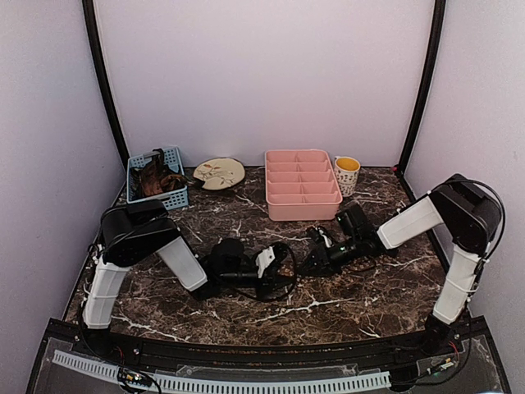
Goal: Roll the ties
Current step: Roll the tie at the center of the board.
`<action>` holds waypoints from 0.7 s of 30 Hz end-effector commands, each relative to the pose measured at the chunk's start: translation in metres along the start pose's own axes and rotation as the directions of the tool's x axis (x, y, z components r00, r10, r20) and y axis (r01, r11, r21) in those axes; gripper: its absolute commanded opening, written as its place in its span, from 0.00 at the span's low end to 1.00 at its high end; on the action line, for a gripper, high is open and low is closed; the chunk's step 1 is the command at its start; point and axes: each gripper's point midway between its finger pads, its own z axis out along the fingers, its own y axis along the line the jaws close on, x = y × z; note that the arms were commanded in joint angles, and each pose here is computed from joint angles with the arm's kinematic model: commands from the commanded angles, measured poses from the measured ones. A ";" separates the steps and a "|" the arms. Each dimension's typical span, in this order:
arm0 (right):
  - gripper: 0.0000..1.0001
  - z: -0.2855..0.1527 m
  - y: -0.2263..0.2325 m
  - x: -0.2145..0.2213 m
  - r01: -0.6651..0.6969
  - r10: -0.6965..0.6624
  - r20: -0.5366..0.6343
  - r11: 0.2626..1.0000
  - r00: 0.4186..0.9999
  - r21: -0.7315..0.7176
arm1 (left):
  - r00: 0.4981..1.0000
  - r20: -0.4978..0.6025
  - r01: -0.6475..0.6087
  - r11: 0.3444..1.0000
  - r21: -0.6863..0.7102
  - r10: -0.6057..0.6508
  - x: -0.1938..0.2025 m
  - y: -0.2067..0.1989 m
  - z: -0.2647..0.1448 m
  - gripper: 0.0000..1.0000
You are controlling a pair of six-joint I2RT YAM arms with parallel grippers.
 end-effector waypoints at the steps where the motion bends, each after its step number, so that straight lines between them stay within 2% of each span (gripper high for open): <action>1: 0.25 -0.018 -0.003 -0.012 0.029 -0.038 0.075 0.993 0.996 0.117 | 0.969 -0.223 0.107 0.994 0.011 -0.102 0.061 -0.013 -0.033 0.23; 5: 0.25 -0.012 -0.006 -0.014 0.022 -0.029 0.056 0.992 0.998 0.121 | 0.964 -0.247 0.103 0.994 0.022 -0.095 0.064 -0.018 -0.040 0.23; 9: 0.23 0.003 -0.021 0.005 0.000 0.001 -0.010 0.988 1.000 0.154 | 0.965 -0.235 0.113 0.994 -0.015 -0.113 0.057 -0.010 -0.048 0.23; 17: 0.20 0.009 -0.048 0.035 -0.057 0.071 -0.058 0.975 0.996 0.215 | 0.980 -0.177 0.080 0.993 -0.082 -0.094 0.018 0.001 -0.063 0.25; 21: 0.19 0.010 -0.050 0.036 -0.058 0.072 -0.057 0.974 0.996 0.220 | 0.959 -0.280 0.024 0.996 -0.081 -0.046 0.033 0.003 -0.061 0.26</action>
